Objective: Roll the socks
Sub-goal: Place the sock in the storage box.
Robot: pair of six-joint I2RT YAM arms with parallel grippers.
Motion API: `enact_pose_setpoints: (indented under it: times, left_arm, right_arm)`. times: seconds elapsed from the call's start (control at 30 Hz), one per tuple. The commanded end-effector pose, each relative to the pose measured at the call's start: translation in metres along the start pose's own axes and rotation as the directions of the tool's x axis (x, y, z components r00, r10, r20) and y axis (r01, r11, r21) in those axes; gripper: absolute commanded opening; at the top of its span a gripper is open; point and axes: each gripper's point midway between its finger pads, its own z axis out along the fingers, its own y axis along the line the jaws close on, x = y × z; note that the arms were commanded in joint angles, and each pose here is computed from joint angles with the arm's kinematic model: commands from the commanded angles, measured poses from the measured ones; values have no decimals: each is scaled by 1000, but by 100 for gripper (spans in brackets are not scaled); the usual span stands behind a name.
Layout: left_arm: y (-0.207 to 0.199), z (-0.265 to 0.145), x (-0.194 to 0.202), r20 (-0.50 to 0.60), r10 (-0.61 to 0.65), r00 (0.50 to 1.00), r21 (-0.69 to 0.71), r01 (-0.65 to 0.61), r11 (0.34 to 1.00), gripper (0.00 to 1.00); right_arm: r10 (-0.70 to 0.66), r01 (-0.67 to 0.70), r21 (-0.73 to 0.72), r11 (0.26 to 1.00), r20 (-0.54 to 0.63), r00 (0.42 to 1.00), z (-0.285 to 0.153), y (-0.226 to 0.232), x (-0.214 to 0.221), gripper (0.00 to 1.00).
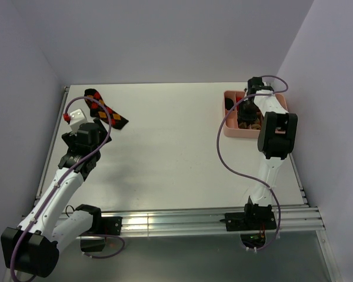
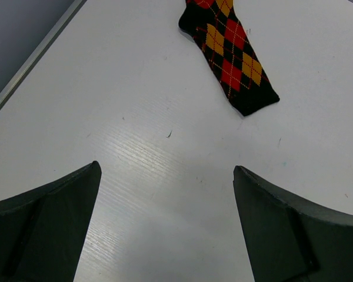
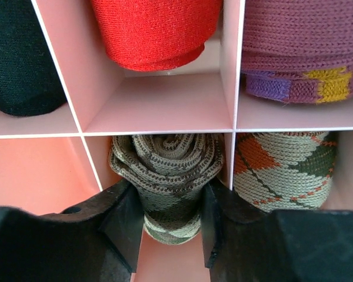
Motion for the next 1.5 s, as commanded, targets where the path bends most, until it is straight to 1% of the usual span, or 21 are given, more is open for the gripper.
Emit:
enact_pose_setpoints:
  times: [0.0,0.07,0.17,0.27,0.4,0.47,0.5,0.6,0.67,0.73,0.83,0.9,0.93,1.1,1.17,1.23,1.33,1.43,1.47]
  left_arm:
    - [-5,0,-7,22,-8,1000,14,8,1000,99]
    - [-5,0,-6,19,-8,1000,16,7,1000,100]
    - [-5,1,-5,15,-7,1000,14,6,1000,99]
    - [-5,1,-5,16,-7,1000,13,6,1000,100]
    - [-5,2,-6,16,-4,1000,9,4,1000,100]
    - [-6,2,-5,13,-3,1000,11,3,1000,100]
    - [-6,3,-4,11,-3,1000,10,3,1000,99]
    - [-6,3,-5,12,-4,1000,12,4,1000,100]
    - [-6,3,-4,11,-3,1000,10,3,1000,99]
    - [-6,3,-4,11,-2,1000,8,2,1000,100]
    - [-5,3,-4,13,-3,1000,9,2,1000,99]
    - [-5,3,-3,10,3,1000,8,-3,1000,99]
    - [-5,3,-3,12,1,1000,7,-1,1000,99]
    - [-5,4,-1,7,8,1000,8,-8,1000,99]
    - [-8,5,1,-1,10,1000,19,-10,1000,99]
    - [-11,6,2,-6,9,1000,30,-9,1000,99]
    - [-22,9,9,-33,21,999,80,-19,997,99]
    - [-34,13,15,-75,23,997,120,-14,993,100]
    - [-40,13,11,-77,16,997,136,-5,991,99]
  right_arm:
    - [17,-18,4,1000,95,995,-33,1,-25,44]
    - [20,-19,-8,1000,114,993,-41,4,-29,51]
    - [22,-20,-14,1000,118,993,-46,4,-30,58]
    - [29,-28,-11,1000,121,992,-51,4,-29,60]
    - [41,-36,-30,999,187,981,-72,8,-40,60]
    - [48,-44,-26,999,197,979,-80,7,-44,60]
    - [54,-50,-26,998,215,975,-86,7,-47,59]
    - [74,-65,-42,997,267,961,-95,9,-57,49]
    - [89,-76,-57,995,283,955,-95,12,-61,36]
    - [106,-92,-60,994,282,954,-89,12,-61,28]
    - [121,-110,-57,992,263,957,-71,12,-59,23]
    - [135,-126,-55,991,223,966,-52,11,-49,22]
    - [139,-130,-56,990,224,965,-46,11,-48,21]
    - [157,-152,-48,987,142,977,-9,10,-22,19]
    - [161,-155,-52,986,146,976,-7,11,-23,19]
    - [173,-162,-79,984,160,972,-14,16,-30,19]
    - [187,-161,-124,979,239,953,-47,23,-59,22]
    - [201,-153,-170,974,322,925,-98,30,-83,24]
    - [206,-143,-191,971,368,907,-124,34,-89,25]
